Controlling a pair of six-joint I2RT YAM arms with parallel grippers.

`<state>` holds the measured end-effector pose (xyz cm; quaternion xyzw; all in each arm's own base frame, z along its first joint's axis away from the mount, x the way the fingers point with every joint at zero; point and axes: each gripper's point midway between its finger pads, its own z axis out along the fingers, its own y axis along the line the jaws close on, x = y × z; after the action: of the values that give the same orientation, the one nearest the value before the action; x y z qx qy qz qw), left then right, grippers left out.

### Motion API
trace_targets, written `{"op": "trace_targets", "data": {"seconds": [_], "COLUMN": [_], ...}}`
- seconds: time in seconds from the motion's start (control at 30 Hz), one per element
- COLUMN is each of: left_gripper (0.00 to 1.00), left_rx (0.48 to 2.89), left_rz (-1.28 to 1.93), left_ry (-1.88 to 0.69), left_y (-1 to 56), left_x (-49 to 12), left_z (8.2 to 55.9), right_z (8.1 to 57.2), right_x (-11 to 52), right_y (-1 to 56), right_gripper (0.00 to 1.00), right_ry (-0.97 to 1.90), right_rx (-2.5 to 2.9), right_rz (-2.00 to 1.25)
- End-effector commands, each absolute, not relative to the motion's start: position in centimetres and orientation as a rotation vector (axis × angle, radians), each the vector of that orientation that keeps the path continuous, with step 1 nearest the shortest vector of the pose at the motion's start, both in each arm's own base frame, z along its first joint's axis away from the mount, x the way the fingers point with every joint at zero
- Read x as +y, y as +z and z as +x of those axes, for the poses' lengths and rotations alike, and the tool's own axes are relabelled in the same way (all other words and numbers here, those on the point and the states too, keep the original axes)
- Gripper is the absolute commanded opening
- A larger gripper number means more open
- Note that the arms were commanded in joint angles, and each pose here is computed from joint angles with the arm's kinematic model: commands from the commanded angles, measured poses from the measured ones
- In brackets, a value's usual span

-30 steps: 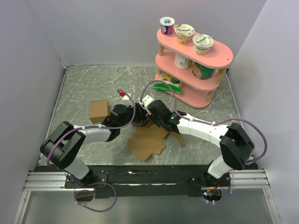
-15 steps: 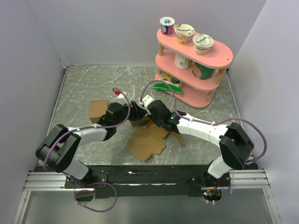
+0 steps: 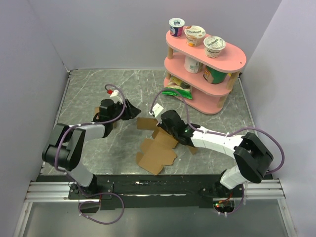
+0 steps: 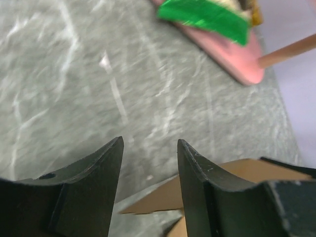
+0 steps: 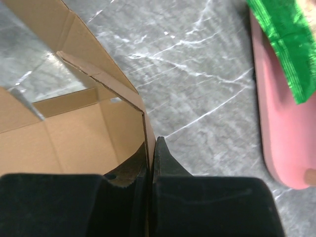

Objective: Fold the paper box

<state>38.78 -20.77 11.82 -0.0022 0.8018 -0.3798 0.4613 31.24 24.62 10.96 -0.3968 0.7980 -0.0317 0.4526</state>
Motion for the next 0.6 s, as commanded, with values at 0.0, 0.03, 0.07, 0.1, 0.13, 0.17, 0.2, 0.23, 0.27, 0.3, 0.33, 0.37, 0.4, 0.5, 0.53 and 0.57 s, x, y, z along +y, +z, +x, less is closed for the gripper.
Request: {"op": "trace_targets", "data": {"seconds": [0.0, 0.03, 0.07, 0.1, 0.13, 0.17, 0.2, 0.23, 0.27, 0.3, 0.33, 0.37, 0.4, 0.5, 0.53, 0.57], "left_gripper": [0.53, 0.53, 0.53, 0.53, 0.53, 0.52, 0.52, 0.52, 0.52, 0.52, 0.52, 0.51, 0.51, 0.50, 0.50, 0.50], "left_rx": [1.982, 1.997, 1.996, 1.996, 2.004, 2.004, 1.989, 1.988, 1.986, 1.969, 1.971, 1.968, 1.966, 1.965, 1.967, 1.974], "left_rz": [0.049, 0.048, 0.050, 0.053, 0.057, 0.071, 0.087, 0.097, 0.124, 0.140, 0.149, 0.164, 0.174, 0.193, 0.204, 0.210], "left_ry": [-1.022, -1.045, -1.052, -1.053, -1.068, -1.083, -1.094, -1.108, -1.141, -1.152, -1.168, -1.192, -1.207, -1.242, -1.241, -1.242], "left_y": [11.0, 10.4, 10.3, 10.1, 9.8, 9.7, 9.9, 9.8, 9.8, 10.0, 9.7, 9.7, 9.6, 9.2, 9.0, 8.9], "left_x": [-21.8, -22.0, -22.1, -22.2, -22.3, -22.5, -22.7, -22.8, -23.2, -23.4, -23.5, -23.7, -23.8, -24.0, -24.1, -24.2], "left_z": [38.5, 38.3, 38.3, 38.4, 38.2, 38.1, 38.0, 37.9, 37.4, 37.3, 37.0, 36.6, 36.2, 35.0, 34.6, 34.4], "right_z": [31.4, 31.2, 31.1, 31.2, 31.1, 31.0, 30.9, 30.9, 30.8, 30.6, 30.7, 30.6, 30.6, 30.4, 30.3, 30.3], "right_x": [24.9, 24.8, 24.9, 24.7, 24.6, 24.6, 24.5, 24.5, 24.6, 24.7, 24.6, 24.7, 24.7, 24.9, 25.0, 25.0], "right_y": [10.8, 10.6, 10.6, 10.8, 10.6, 10.7, 10.7, 10.7, 10.8, 10.6, 10.8, 10.9, 10.9, 11.1, 11.0, 10.9], "right_gripper": [0.01, 0.01, 0.01, 0.01, 0.01, 0.01, 0.02, 0.02, 0.02, 0.02, 0.02, 0.02, 0.02, 0.07, 0.08, 0.10], "right_ry": [-0.063, -0.076, -0.092, -0.122, -0.142, -0.157, -0.185, -0.197, -0.213, -0.226, -0.247, -0.260, -0.275, -0.296, -0.295, -0.296], "right_rx": [1.923, 1.916, 1.901, 1.888, 1.881, 1.866, 1.855, 1.846, 1.836, 1.830, 1.816, 1.805, 1.795, 1.779, 1.781, 1.783], "right_rz": [-0.948, -0.959, -0.978, -0.964, -0.971, -0.982, -0.978, -0.978, -0.988, -0.991, -0.990, -0.990, -0.990, -1.002, -1.009, -1.013]}}
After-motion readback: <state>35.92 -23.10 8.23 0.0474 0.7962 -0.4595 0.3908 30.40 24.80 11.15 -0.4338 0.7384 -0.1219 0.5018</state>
